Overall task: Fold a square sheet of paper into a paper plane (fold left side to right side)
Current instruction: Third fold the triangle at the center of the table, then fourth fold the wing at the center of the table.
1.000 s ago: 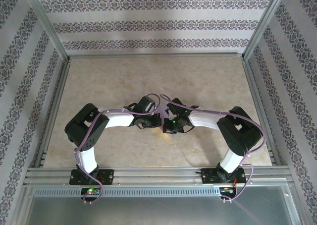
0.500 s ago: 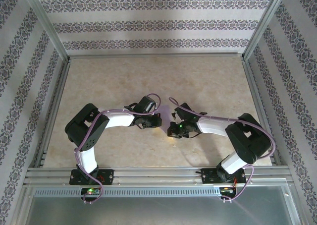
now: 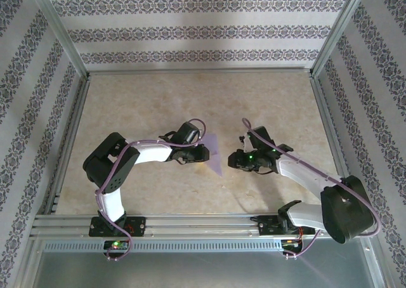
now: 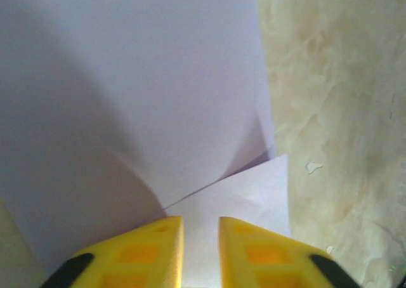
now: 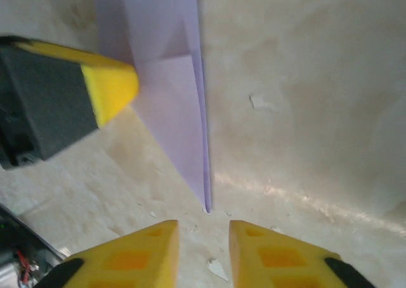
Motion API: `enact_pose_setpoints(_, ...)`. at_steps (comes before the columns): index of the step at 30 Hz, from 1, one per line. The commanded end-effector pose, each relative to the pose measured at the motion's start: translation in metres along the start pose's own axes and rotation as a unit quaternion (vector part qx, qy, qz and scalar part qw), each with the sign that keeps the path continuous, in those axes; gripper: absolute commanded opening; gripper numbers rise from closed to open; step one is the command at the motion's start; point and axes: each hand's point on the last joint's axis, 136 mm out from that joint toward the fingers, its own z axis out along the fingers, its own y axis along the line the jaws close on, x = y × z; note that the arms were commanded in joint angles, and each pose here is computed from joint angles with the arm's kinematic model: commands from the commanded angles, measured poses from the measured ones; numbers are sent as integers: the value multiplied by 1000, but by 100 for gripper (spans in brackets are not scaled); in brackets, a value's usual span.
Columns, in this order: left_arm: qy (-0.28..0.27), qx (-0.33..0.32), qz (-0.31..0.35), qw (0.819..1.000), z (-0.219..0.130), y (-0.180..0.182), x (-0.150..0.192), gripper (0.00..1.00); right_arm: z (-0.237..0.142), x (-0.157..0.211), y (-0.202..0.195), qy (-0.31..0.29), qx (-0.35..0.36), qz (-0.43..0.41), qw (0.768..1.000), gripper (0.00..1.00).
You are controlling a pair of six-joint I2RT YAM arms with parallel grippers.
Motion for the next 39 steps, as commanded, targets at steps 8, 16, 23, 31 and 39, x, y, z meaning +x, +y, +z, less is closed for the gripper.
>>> enact_pose_setpoints(8, -110, -5, -16, 994, -71, -6, -41, 44, 16, -39, 31, -19, -62, -123, 990, 43)
enact_pose_setpoints(16, -115, -24, -63, 991, -92, 26, -31, 53, 49, -54, 31, -1, -64, -145, 987, 44)
enact_pose_setpoints(23, -111, -2, -99, 989, -81, 33, -27, 54, 70, -54, 31, 21, -69, -143, 987, 39)
enact_pose_setpoints(31, -113, 23, -116, 987, -71, 35, -34, 54, 63, -58, 37, 14, -77, -137, 987, 9)
enact_pose_setpoints(39, -106, 59, -121, 985, -61, 26, -42, 52, 36, -58, 44, -15, -90, -135, 987, 0)
